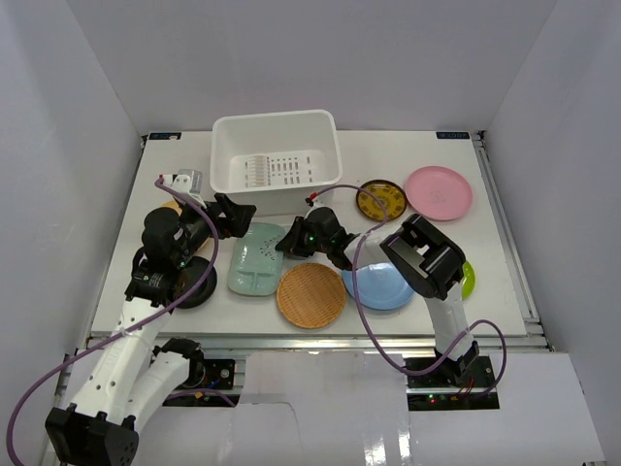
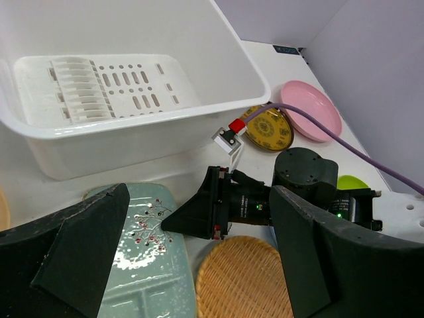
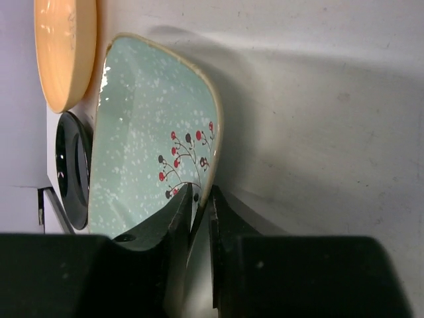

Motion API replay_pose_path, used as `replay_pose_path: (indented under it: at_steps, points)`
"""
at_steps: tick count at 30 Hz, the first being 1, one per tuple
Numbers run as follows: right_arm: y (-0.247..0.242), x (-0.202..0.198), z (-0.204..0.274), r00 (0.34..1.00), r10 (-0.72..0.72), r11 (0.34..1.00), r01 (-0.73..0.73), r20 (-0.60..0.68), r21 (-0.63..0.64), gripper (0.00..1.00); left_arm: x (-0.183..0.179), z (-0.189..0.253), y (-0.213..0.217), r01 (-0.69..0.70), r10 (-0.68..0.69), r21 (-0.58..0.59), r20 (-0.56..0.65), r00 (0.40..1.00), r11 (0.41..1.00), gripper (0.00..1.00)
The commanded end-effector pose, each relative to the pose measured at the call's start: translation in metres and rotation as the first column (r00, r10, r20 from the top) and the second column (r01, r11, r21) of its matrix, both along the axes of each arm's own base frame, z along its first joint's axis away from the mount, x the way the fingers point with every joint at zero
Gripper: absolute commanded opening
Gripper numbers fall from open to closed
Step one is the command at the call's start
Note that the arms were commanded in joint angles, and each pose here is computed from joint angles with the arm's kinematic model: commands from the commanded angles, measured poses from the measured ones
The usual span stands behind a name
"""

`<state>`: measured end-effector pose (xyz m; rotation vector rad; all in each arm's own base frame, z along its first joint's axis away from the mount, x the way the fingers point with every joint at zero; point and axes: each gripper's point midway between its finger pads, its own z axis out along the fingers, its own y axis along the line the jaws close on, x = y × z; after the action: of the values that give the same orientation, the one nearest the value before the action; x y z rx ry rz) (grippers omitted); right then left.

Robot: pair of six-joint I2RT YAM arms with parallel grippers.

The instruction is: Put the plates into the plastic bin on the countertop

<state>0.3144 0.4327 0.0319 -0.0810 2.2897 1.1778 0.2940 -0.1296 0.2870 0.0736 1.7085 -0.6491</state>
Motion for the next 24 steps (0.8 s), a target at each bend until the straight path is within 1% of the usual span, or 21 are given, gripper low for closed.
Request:
replay_pose_path:
  at_steps: [1,2,3,5,7,10,12,13,15,16,17,19,20,22,24]
  points:
    - [0.004,-0.005,0.006,1.000,-0.005,0.999,0.006,-0.012,0.038,0.17,-0.003,0.003,0.000,0.005,-0.005,0.001,0.013,1.000,1.000,0.98]
    - [0.005,-0.007,0.015,1.000,-0.001,0.998,0.001,-0.006,0.067,0.13,-0.003,0.005,0.001,0.003,-0.003,0.008,0.022,1.000,1.000,0.98]
    - [0.005,-0.008,0.022,1.000,0.004,0.996,-0.004,-0.002,0.090,0.10,-0.004,0.008,0.003,-0.005,0.004,0.009,0.032,0.999,1.000,0.98]
    - [0.009,-0.010,0.047,1.000,0.017,0.988,-0.020,0.020,0.155,0.08,-0.004,0.020,0.008,-0.034,0.033,0.004,0.063,0.997,0.999,0.98]
    - [0.012,-0.017,0.064,0.998,0.042,0.976,-0.050,0.041,0.210,0.08,-0.003,0.029,0.011,-0.048,0.047,0.002,0.082,0.996,0.999,0.98]
    - [0.014,-0.026,0.113,0.992,0.064,0.948,-0.095,0.111,0.305,0.08,-0.007,0.043,0.011,-0.043,0.044,-0.009,0.107,0.993,0.999,0.98]
    - [0.010,-0.030,0.129,0.988,0.053,0.939,-0.100,0.147,0.330,0.08,-0.008,0.048,0.014,-0.060,0.060,-0.009,0.112,0.992,0.998,0.98]
    - [0.007,-0.031,0.151,0.980,0.044,0.929,-0.111,0.193,0.353,0.08,-0.008,0.046,0.016,-0.070,0.070,-0.003,0.098,0.993,0.998,0.98]
    - [0.003,-0.032,0.169,0.964,0.040,0.927,-0.133,0.262,0.350,0.08,-0.011,0.048,0.021,-0.093,0.093,-0.006,0.102,0.990,0.996,0.98]
    - [-0.002,-0.030,0.191,0.952,0.018,0.922,-0.134,0.306,0.362,0.08,-0.011,0.047,0.023,-0.112,0.112,-0.012,0.099,0.989,0.994,0.98]
    - [-0.003,-0.029,0.201,0.942,0.009,0.923,-0.136,0.335,0.359,0.08,-0.011,0.046,0.024,-0.116,0.117,-0.014,0.094,0.989,0.993,0.98]
    - [-0.008,-0.022,0.222,0.915,-0.010,0.933,-0.137,0.403,0.334,0.08,-0.011,0.046,0.027,-0.132,0.132,-0.010,0.084,0.988,0.991,0.98]
    - [-0.007,-0.016,0.240,0.901,-0.026,0.927,-0.140,0.433,0.347,0.08,-0.012,0.041,0.029,-0.141,0.140,0.002,0.063,0.988,0.990,0.98]
    - [-0.018,-0.004,0.259,0.888,-0.056,0.920,-0.132,0.456,0.369,0.08,-0.014,0.041,0.035,-0.170,0.169,0.003,0.057,0.984,0.986,0.98]
    - [-0.034,0.018,0.281,0.867,-0.127,0.917,-0.083,0.482,0.390,0.08,-0.017,0.041,0.037,-0.179,0.179,-0.002,0.051,0.983,0.984,0.98]
